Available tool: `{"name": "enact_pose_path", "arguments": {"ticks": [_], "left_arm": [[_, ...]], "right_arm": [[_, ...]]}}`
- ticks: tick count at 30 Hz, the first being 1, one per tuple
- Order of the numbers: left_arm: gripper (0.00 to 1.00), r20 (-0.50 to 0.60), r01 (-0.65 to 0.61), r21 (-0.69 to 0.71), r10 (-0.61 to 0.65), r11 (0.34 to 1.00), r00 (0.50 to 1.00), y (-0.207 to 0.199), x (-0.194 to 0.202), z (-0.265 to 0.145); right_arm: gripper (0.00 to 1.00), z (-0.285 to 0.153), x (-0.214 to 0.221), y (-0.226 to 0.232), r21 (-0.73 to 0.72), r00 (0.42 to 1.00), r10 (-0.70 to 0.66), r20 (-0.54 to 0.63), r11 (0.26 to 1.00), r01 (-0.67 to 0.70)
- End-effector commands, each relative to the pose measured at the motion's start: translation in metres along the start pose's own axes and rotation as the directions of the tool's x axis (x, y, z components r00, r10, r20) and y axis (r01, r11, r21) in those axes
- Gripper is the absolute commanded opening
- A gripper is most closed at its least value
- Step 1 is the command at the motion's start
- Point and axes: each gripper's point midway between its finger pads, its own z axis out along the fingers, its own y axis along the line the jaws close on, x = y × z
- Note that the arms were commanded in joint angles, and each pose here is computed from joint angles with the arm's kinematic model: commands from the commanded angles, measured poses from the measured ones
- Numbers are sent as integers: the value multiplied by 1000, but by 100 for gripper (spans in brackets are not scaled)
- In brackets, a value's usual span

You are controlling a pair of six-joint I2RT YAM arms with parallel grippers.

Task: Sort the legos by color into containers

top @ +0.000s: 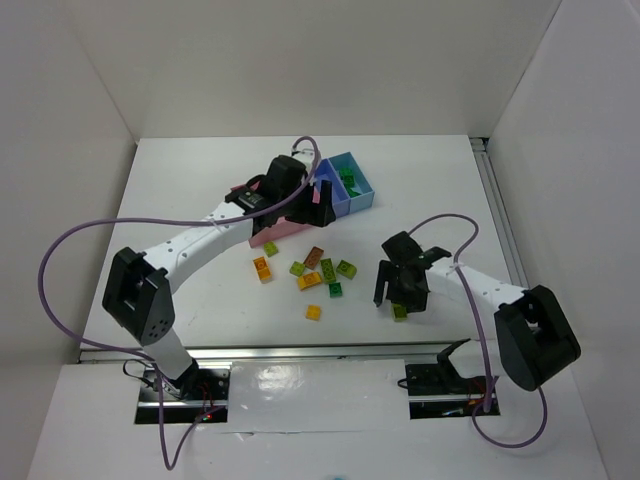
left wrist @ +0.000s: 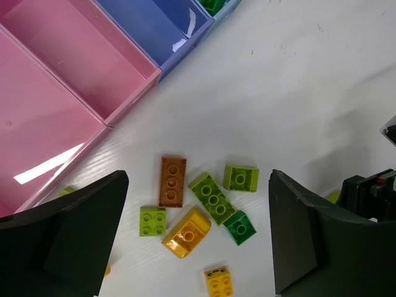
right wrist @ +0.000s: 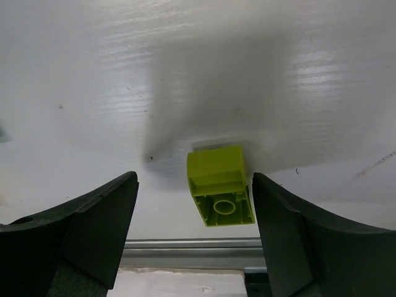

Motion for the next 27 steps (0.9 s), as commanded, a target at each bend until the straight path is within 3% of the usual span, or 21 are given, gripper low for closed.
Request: {"name": "enact_pose_path", "arguments": {"ticks": [1, 4, 7, 10, 18, 20, 25, 27], "left_arm": [[94, 20, -17, 11, 17, 1000, 1000, -3, -14, 5], [94, 22, -11, 4, 11, 1000, 1000, 1, -15, 5], [94, 15, 16, -13, -16, 1000, 1000, 19, -17, 9], [94, 19, 64, -19, -63, 998, 998, 38, -23, 6], [94, 68, 176, -43, -173, 984, 983, 82, -38, -21], [94, 47, 236, -52, -233, 970, 971, 100, -37, -24], [94, 27, 311, -100, -310, 945, 950, 123, -24, -41], [94, 21, 341, -126, -342, 931, 940, 134, -17, -45]], "right_arm": [[81, -4, 2, -3, 50, 1000, 23, -1, 998, -23], [72, -7, 8, 2, 43, 1000, 18, -5, 999, -18], [46, -7, 10, 1, 48, 1000, 17, 3, 999, -17], [29, -7, 6, 3, 56, 1000, 8, 18, 998, -9], [29, -39, -75, 61, -44, 975, -26, 221, 998, 36], [29, -57, -117, 87, -89, 944, -43, 326, 993, 76], [29, -50, -193, 129, -70, 918, -90, 385, 989, 127], [29, -65, -229, 156, -125, 885, -70, 459, 982, 143]]}}
